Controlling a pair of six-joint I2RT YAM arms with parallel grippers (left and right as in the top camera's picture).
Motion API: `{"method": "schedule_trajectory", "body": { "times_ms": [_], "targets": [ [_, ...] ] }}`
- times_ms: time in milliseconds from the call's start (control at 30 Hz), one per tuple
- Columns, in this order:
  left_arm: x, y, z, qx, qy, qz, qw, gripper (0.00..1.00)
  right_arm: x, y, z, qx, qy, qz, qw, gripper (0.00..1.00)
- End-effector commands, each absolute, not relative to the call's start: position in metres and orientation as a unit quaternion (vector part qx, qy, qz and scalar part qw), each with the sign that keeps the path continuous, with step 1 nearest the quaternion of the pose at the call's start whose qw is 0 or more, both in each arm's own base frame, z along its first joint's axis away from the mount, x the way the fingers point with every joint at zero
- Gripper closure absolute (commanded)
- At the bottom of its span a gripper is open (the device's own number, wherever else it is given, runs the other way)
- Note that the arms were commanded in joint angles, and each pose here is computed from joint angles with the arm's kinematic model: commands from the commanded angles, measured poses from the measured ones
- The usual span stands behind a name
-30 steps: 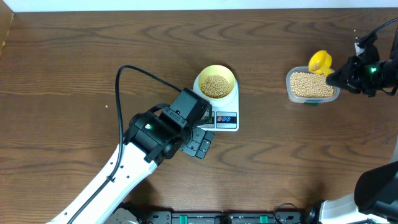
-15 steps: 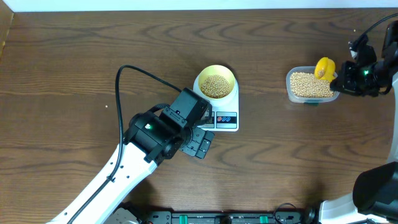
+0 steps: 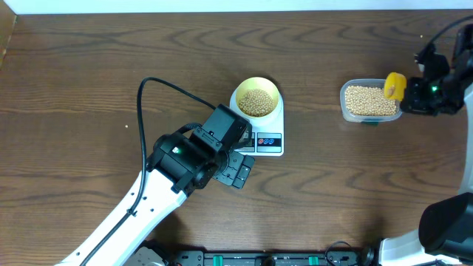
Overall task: Scoop item into bowl and weigh 50g on scale
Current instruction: 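Lower the yellow scoop into the soybean tub and release it, right gripper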
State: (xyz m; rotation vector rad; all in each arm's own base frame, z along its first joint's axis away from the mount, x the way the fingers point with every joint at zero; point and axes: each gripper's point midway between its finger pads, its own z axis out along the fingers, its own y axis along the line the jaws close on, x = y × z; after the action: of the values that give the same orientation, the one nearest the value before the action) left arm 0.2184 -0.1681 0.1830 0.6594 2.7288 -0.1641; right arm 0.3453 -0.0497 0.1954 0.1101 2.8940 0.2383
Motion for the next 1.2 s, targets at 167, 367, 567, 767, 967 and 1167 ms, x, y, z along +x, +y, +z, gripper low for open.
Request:
{"method": "schedule_trajectory", "body": {
  "times_ms": [167, 367, 567, 767, 967, 1167],
  "targets": [
    [0.223, -0.169, 0.192, 0.233, 0.954, -0.058, 0.179, 0.06, 0.351, -0.019, 0.185, -0.045, 0.992, 0.011, 0.114, 0.99],
    [0.223, -0.169, 0.192, 0.233, 0.954, -0.058, 0.179, 0.06, 0.343, -0.012, 0.176, -0.039, 0.995, -0.002, 0.092, 0.98],
    [0.223, -0.169, 0.192, 0.233, 0.954, -0.058, 0.179, 0.06, 0.34, -0.022, 0.173, -0.024, 0.996, -0.033, 0.085, 0.98],
    [0.223, -0.169, 0.192, 0.233, 0.954, -0.058, 0.179, 0.06, 0.335, -0.028, 0.161, -0.016, 0.996, -0.05, 0.072, 0.98],
    [0.223, -0.17, 0.192, 0.233, 0.954, -0.058, 0.179, 0.06, 0.336, -0.034, 0.142, -0.028, 0.993, -0.095, 0.068, 0.98],
    [0.223, -0.17, 0.192, 0.233, 0.954, -0.058, 0.179, 0.06, 0.339, -0.029, 0.125, -0.033, 0.992, -0.093, 0.076, 0.99]
  ]
}}
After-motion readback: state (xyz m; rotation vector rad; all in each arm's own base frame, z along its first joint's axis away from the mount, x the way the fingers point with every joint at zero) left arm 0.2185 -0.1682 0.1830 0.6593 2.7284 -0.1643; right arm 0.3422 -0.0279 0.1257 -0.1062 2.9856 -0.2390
